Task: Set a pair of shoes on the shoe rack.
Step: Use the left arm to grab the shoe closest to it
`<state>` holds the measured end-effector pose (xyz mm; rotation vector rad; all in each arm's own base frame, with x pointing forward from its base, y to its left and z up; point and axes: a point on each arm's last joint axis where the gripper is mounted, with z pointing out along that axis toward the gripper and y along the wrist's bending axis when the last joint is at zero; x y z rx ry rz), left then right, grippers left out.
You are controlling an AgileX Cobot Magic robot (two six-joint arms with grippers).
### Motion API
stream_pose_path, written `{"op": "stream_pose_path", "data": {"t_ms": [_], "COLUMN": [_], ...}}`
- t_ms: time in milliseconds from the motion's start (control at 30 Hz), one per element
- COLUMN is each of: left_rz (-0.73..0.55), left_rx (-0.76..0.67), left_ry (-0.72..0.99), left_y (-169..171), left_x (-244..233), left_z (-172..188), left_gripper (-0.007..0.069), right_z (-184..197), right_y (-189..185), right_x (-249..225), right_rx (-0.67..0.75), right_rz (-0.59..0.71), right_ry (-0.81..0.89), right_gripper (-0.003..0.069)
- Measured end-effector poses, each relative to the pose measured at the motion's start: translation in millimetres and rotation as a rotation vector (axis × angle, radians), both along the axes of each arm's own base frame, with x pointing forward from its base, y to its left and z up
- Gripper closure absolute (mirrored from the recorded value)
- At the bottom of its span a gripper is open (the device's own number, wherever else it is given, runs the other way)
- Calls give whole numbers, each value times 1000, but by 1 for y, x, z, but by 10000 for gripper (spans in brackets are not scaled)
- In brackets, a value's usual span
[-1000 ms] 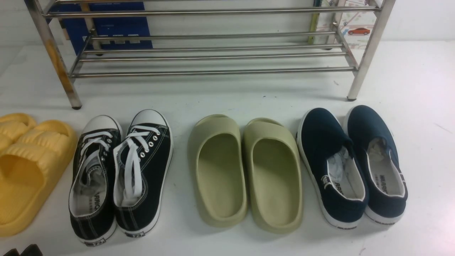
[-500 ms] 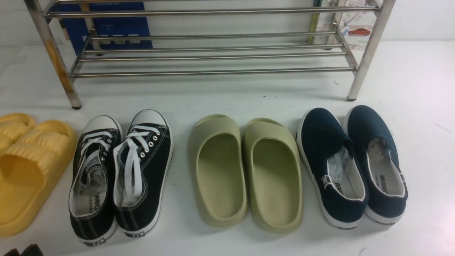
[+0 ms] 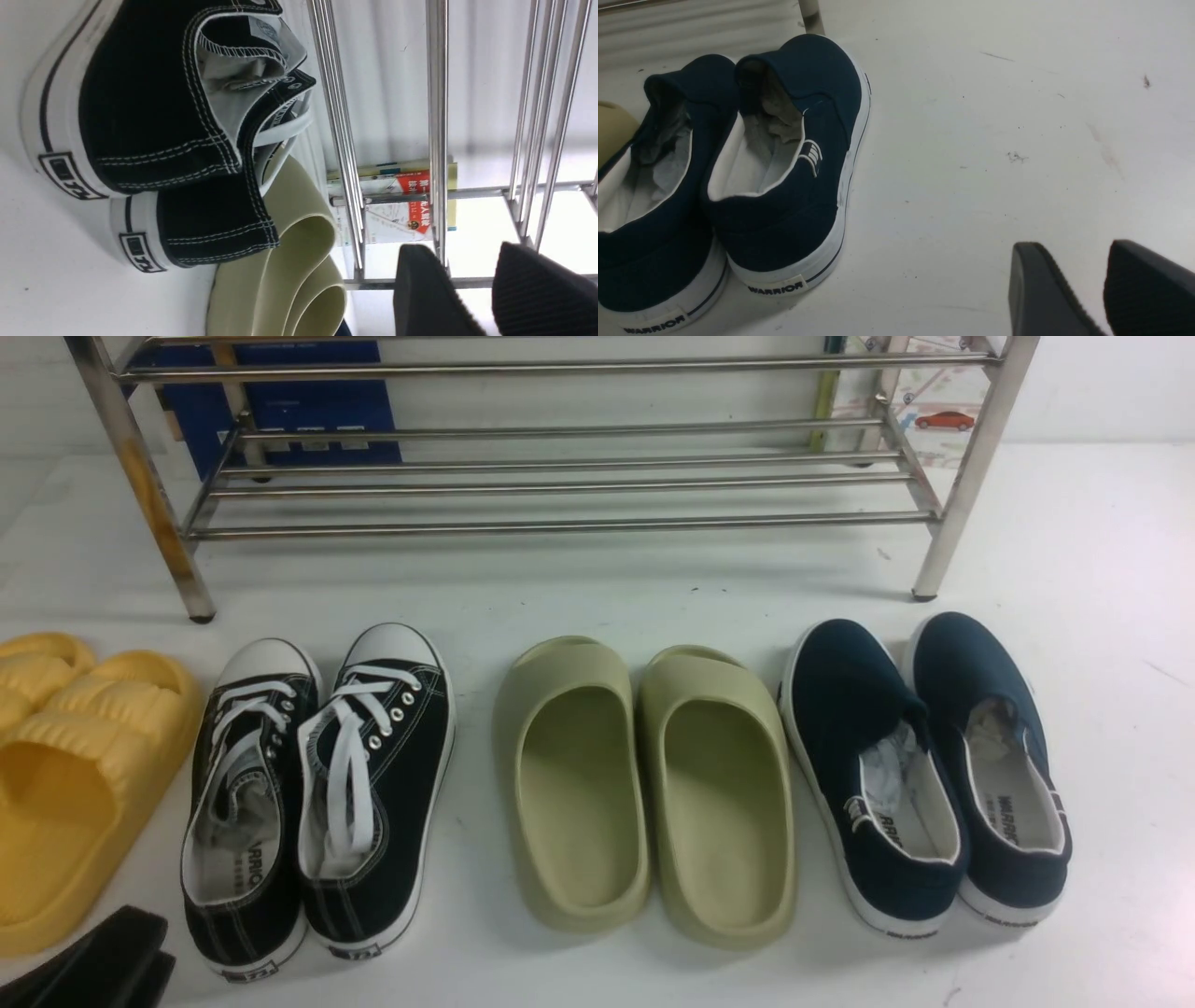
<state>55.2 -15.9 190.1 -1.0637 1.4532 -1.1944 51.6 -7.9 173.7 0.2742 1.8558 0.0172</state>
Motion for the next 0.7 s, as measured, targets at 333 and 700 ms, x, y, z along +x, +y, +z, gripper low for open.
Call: {"op": "stream_pose_path", "data": {"t_ms": [333, 700], "left_rz": [-54, -221], "left_rx": [134, 812], "left_ry": [-50, 36], "left_y": [-4, -6], "left_x": [-3, 2], "left_z": [16, 115], "left_gripper": [387, 603], "right_z": [0, 0], "right_y": [0, 0], "right_x": [0, 0], "right_rx": [0, 0], "right_rz": [0, 0], "right_ry": [0, 0], "right_gripper": [412, 412]}}
